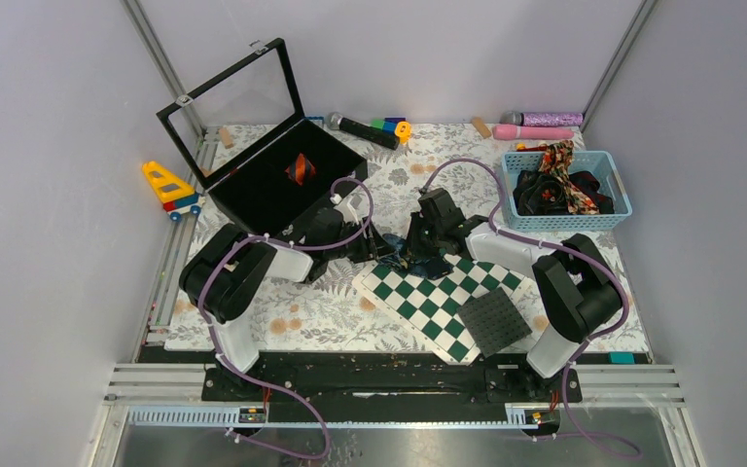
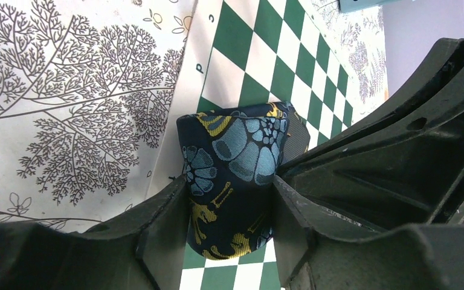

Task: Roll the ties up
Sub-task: Roll the tie at the center of the board.

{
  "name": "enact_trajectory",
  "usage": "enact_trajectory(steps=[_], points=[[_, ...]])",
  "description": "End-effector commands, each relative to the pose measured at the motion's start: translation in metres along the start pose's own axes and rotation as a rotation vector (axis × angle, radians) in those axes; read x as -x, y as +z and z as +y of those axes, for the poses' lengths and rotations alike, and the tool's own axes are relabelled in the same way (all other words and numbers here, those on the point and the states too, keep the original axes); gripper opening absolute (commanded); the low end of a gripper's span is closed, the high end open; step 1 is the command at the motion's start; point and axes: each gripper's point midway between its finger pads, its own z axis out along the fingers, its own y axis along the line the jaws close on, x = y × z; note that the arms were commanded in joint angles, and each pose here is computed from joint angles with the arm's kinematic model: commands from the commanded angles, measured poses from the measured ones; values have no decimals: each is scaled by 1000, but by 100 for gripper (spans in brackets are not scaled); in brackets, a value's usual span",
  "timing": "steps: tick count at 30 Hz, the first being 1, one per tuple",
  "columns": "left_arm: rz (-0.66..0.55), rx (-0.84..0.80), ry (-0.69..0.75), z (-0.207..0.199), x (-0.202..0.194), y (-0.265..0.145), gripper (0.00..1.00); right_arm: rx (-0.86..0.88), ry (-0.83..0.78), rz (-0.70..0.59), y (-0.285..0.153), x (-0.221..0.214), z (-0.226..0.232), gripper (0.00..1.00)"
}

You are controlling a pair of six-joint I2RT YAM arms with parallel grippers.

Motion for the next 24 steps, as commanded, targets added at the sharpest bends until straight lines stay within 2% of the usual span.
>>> enact_trajectory(steps=[1, 13, 24], points=[[-32, -72, 47, -23, 15, 6, 46, 10, -26, -37, -13, 10, 8, 16], [-3, 13, 63, -13, 14, 4, 44, 37, -103, -212, -83, 46, 25, 28], [66, 251, 201, -4, 25, -8, 43, -6, -79, -291, -115, 49, -8, 31]])
